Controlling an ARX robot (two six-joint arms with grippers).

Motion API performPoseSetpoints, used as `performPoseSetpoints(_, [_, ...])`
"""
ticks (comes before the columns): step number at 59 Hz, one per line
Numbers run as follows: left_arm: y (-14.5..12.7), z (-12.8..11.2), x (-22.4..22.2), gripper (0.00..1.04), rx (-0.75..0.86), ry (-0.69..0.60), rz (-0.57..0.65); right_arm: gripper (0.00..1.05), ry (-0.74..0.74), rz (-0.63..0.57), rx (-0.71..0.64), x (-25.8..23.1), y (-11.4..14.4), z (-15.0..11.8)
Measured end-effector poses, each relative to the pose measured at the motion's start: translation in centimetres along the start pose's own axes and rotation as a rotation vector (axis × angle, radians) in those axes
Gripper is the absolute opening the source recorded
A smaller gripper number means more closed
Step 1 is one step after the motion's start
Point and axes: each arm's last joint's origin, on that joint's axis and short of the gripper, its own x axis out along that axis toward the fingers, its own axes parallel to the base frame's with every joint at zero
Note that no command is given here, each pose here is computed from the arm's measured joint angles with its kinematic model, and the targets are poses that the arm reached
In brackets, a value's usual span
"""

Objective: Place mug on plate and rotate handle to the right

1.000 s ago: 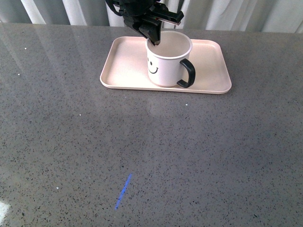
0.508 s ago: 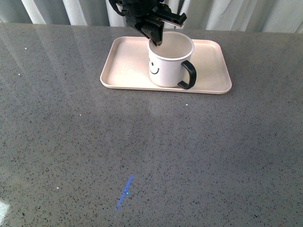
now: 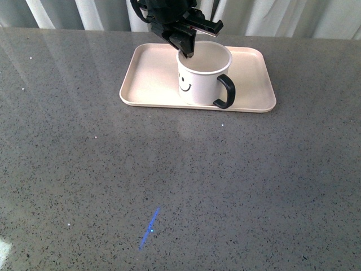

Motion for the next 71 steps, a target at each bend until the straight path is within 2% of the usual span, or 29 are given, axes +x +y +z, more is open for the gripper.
performPoseSetpoints(4, [0.0, 0.0, 0.0, 0.08, 0.001, 0.000, 0.000, 0.96, 0.000, 0.000, 0.000, 0.0, 0.0, 0.0])
performPoseSetpoints(10, [0.0, 0.1, 0.0, 0.29, 0.003, -0.005, 0.003, 0.96, 0.000, 0.000, 0.000, 0.0, 0.0, 0.0])
performPoseSetpoints(18, [0.0, 0.2, 0.1, 0.46, 0.006, -0.015, 0.006, 0.96, 0.000, 0.000, 0.000, 0.0, 0.0, 0.0])
performPoseSetpoints(22, [0.0, 0.2, 0.1, 0.60, 0.006, -0.016, 0.006, 0.96, 0.000, 0.000, 0.000, 0.0, 0.0, 0.0])
performPoseSetpoints(24, [0.0, 0.3, 0.1, 0.73, 0.007, -0.025, 0.008, 0.96, 0.000, 0.000, 0.000, 0.0, 0.0, 0.0])
performPoseSetpoints(30, [0.0, 0.5, -0.6, 0.94, 0.013, -0.065, 0.022, 0.96, 0.000, 0.000, 0.000, 0.0, 0.0, 0.0])
performPoseSetpoints(32, [-0.1, 0.5, -1.3, 0.97, 0.014, -0.072, 0.025, 0.96, 0.000, 0.000, 0.000, 0.0, 0.0, 0.0])
performPoseSetpoints(35, [-0.5, 0.5, -2.9, 0.95, 0.015, -0.094, 0.033, 0.96, 0.000, 0.000, 0.000, 0.0, 0.0, 0.0])
performPoseSetpoints(36, [-1.1, 0.4, -6.0, 0.96, 0.014, -0.147, 0.049, 0.96, 0.000, 0.000, 0.000, 0.0, 0.0, 0.0])
performPoseSetpoints(48, [-2.3, -2.7, -12.4, 0.95, -0.052, -0.335, 0.118, 0.96, 0.000, 0.000, 0.000, 0.0, 0.0, 0.0])
performPoseSetpoints(49, [-2.5, -3.0, -12.9, 0.93, -0.075, -0.377, 0.180, 0.96, 0.000, 0.000, 0.000, 0.0, 0.0, 0.0])
performPoseSetpoints(50, [-2.5, -3.4, -13.4, 0.89, -0.103, -0.434, 0.277, 0.96, 0.000, 0.000, 0.000, 0.0, 0.0, 0.0])
performPoseSetpoints(51, [-2.6, -4.2, -14.4, 0.84, -0.159, -0.526, 0.426, 0.96, 0.000, 0.001, 0.000, 0.0, 0.0, 0.0])
performPoseSetpoints(52, [-2.7, -4.9, -15.2, 0.81, -0.194, -0.595, 0.504, 0.96, 0.000, 0.002, 0.000, 0.0, 0.0, 0.0])
performPoseSetpoints(54, [-2.8, -7.4, -17.4, 0.72, -0.278, -0.771, 0.663, 0.96, 0.000, 0.000, 0.000, 0.0, 0.0, 0.0])
performPoseSetpoints(56, [-3.0, -9.6, -19.1, 0.65, -0.327, -0.891, 0.735, 0.96, 0.000, 0.000, 0.000, 0.0, 0.0, 0.0])
performPoseSetpoints(58, [-3.4, -12.3, -20.8, 0.56, -0.357, -1.009, 0.772, 0.96, 0.000, -0.002, 0.000, 0.0, 0.0, 0.0])
performPoseSetpoints(61, [-4.1, -15.8, -21.8, 0.43, -0.375, -1.080, 0.798, 0.96, 0.000, -0.002, 0.000, 0.0, 0.0, 0.0])
performPoseSetpoints(66, [-5.0, -20.0, -20.6, 0.26, -0.385, -1.032, 0.779, 0.96, 0.000, 0.002, 0.000, 0.0, 0.0, 0.0])
performPoseSetpoints(71, [-5.5, -22.5, -19.6, 0.13, -0.392, -0.981, 0.766, 0.96, 0.000, 0.001, 0.000, 0.0, 0.0, 0.0])
